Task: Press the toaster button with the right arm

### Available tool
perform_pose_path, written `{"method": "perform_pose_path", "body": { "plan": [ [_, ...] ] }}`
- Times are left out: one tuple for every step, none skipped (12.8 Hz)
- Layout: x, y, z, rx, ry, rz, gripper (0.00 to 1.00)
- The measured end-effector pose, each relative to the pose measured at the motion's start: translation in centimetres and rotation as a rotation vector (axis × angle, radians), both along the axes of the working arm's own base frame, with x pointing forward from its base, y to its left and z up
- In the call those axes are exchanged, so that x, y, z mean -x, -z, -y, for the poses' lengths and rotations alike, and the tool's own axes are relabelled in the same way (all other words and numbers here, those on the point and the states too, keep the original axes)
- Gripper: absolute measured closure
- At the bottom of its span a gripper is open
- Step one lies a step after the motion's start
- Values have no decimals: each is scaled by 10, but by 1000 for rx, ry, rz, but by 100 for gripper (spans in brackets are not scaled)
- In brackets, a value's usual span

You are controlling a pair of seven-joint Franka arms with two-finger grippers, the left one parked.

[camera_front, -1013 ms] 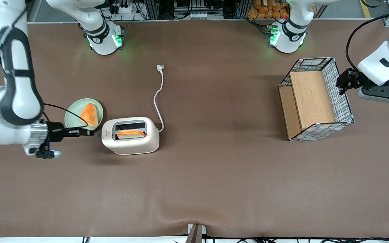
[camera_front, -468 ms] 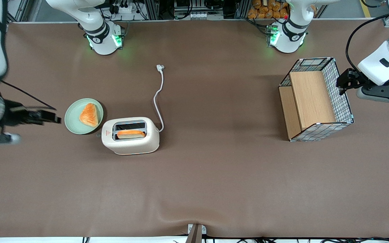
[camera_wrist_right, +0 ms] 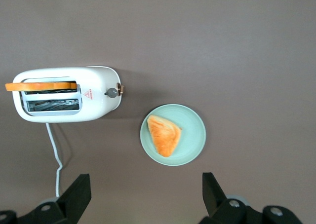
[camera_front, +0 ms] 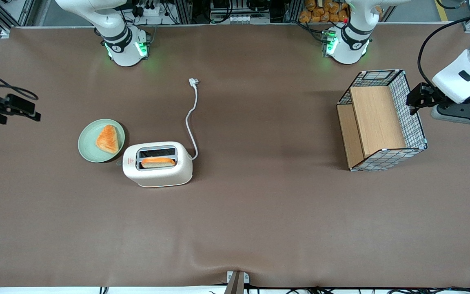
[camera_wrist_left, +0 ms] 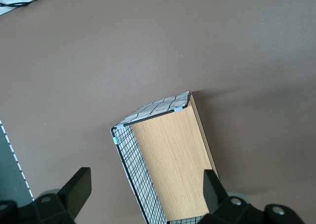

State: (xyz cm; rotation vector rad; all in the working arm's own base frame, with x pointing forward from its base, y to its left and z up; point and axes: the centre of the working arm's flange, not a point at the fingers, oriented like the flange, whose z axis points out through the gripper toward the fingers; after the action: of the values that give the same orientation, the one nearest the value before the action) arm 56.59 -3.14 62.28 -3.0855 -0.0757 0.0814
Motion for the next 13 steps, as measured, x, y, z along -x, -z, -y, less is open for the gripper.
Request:
{"method": "perform_pose_path", "body": {
  "plan": [
    [7, -8, 1, 8, 4, -1, 0],
    [13, -14, 2, 15, 16, -4, 0],
    [18, -19, 5, 27, 31, -6, 0],
    [23, -23, 6, 34, 41, -7, 0],
    [27, -25, 8, 35, 46, -5, 0],
    [31, -26, 8, 33, 50, -5, 0],
    [34, -26, 9, 31, 51, -5, 0],
    [36, -27, 9, 29, 52, -5, 0],
    [38, -27, 10, 30, 52, -3, 0],
    [40, -27, 11, 34, 53, -1, 0],
    [39, -27, 12, 41, 54, 4, 0],
    [39, -27, 12, 46, 54, 7, 0],
    [39, -25, 13, 47, 54, 8, 0]
  ]
}}
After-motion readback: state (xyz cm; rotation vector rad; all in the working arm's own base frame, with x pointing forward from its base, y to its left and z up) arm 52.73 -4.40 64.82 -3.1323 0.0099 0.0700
